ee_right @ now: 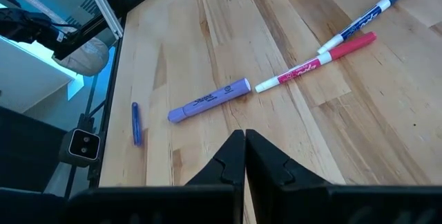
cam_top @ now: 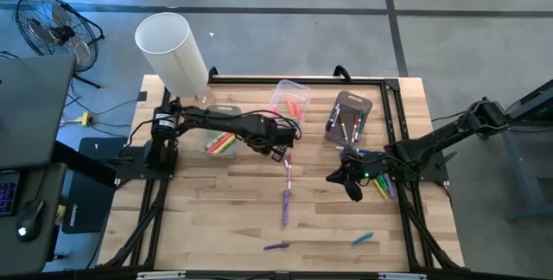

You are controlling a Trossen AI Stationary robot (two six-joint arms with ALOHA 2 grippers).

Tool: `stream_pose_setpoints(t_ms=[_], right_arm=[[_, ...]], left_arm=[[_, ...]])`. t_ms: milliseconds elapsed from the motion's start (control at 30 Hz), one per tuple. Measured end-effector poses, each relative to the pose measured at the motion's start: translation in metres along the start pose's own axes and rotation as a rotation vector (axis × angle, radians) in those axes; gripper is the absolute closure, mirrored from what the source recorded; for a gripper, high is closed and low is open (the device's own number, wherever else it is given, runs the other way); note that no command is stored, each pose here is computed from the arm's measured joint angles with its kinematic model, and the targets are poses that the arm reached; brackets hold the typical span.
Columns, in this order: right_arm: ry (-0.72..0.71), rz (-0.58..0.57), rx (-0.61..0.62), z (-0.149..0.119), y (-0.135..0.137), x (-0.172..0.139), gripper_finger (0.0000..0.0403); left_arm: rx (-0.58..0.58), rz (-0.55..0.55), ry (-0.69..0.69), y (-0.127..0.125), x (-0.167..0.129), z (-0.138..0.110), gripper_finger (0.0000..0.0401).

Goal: Pick & Place Markers
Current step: Put the violet highlighter into the gray bin, then put the blue highlighter into the gray bin

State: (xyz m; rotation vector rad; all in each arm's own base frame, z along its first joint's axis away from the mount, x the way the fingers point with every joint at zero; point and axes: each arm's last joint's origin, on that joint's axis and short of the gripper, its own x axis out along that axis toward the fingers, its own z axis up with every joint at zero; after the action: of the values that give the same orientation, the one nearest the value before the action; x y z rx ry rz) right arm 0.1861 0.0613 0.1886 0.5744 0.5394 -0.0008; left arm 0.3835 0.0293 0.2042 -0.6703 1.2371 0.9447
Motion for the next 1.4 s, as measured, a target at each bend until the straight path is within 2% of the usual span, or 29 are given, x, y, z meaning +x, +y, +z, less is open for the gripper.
stream_pose_setpoints(t_ms=[167, 233, 300, 367, 433, 533, 600, 667, 733, 833, 900, 1000, 1067, 1167, 1300, 1400], right_arm=[[-0.001, 0.000, 0.006, 0.000, 0.000, 0.000, 0.0402], [-0.001, 0.001, 0.007, 0.000, 0.000, 0.000, 0.0402], [-0.002, 0.001, 0.007, 0.000, 0.000, 0.000, 0.0403], [-0.006, -0.004, 0.008, 0.000, 0.000, 0.000, 0.0402], [-0.013, -0.010, 0.008, 0.000, 0.000, 0.000, 0.0403], [-0.025, -0.013, 0.019, 0.001, 0.000, 0.000, 0.0402], [-0.031, -0.018, 0.020, 0.001, 0.000, 0.000, 0.0403], [-0.040, -0.019, 0.035, 0.002, 0.000, 0.000, 0.0402], [-0.043, -0.023, 0.045, 0.002, 0.000, 0.000, 0.0403], [-0.062, -0.013, 0.065, 0.004, 0.001, 0.000, 0.0402], [-0.070, -0.015, 0.093, 0.004, 0.001, 0.000, 0.0403], [-0.097, -0.028, 0.139, 0.005, 0.001, 0.000, 0.0402], [-0.114, -0.035, 0.170, 0.006, 0.001, 0.000, 0.0403], [-0.148, -0.041, 0.209, 0.007, 0.003, -0.001, 0.0403], [-0.249, -0.066, 0.233, 0.012, 0.012, -0.003, 0.0403], [-0.337, -0.088, 0.221, 0.021, 0.027, -0.007, 0.0403]], left_arm=[[0.080, 0.042, 0.003, 0.020, -0.027, -0.004, 0.0333], [0.093, 0.101, 0.007, 0.035, -0.037, -0.010, 0.0333], [0.059, 0.066, -0.037, 0.046, -0.047, -0.009, 0.0333], [0.038, 0.077, -0.032, 0.068, -0.054, -0.015, 0.0334], [-0.023, 0.023, -0.072, 0.081, -0.056, -0.014, 0.0334], [-0.090, 0.066, -0.023, 0.108, -0.044, -0.023, 0.0333], [-0.150, -0.020, -0.054, 0.110, -0.036, -0.021, 0.0328], [-0.167, 0.016, 0.012, 0.125, -0.032, -0.028, 0.0315], [-0.200, -0.034, -0.012, 0.122, -0.030, -0.025, 0.0297], [-0.183, 0.041, 0.016, 0.127, -0.026, -0.031, 0.0269], [-0.177, 0.010, -0.018, 0.124, -0.028, -0.027, 0.0251], [-0.120, 0.055, -0.005, 0.127, -0.027, -0.030, 0.0231], [-0.093, 0.033, -0.023, 0.125, -0.028, -0.028, 0.0222], [0.023, -0.019, -0.061, 0.124, -0.040, -0.034, 0.0223], [0.203, -0.165, -0.189, 0.113, -0.065, -0.048, 0.0248], [0.394, -0.263, -0.290, 0.106, -0.086, -0.063, 0.0290]])
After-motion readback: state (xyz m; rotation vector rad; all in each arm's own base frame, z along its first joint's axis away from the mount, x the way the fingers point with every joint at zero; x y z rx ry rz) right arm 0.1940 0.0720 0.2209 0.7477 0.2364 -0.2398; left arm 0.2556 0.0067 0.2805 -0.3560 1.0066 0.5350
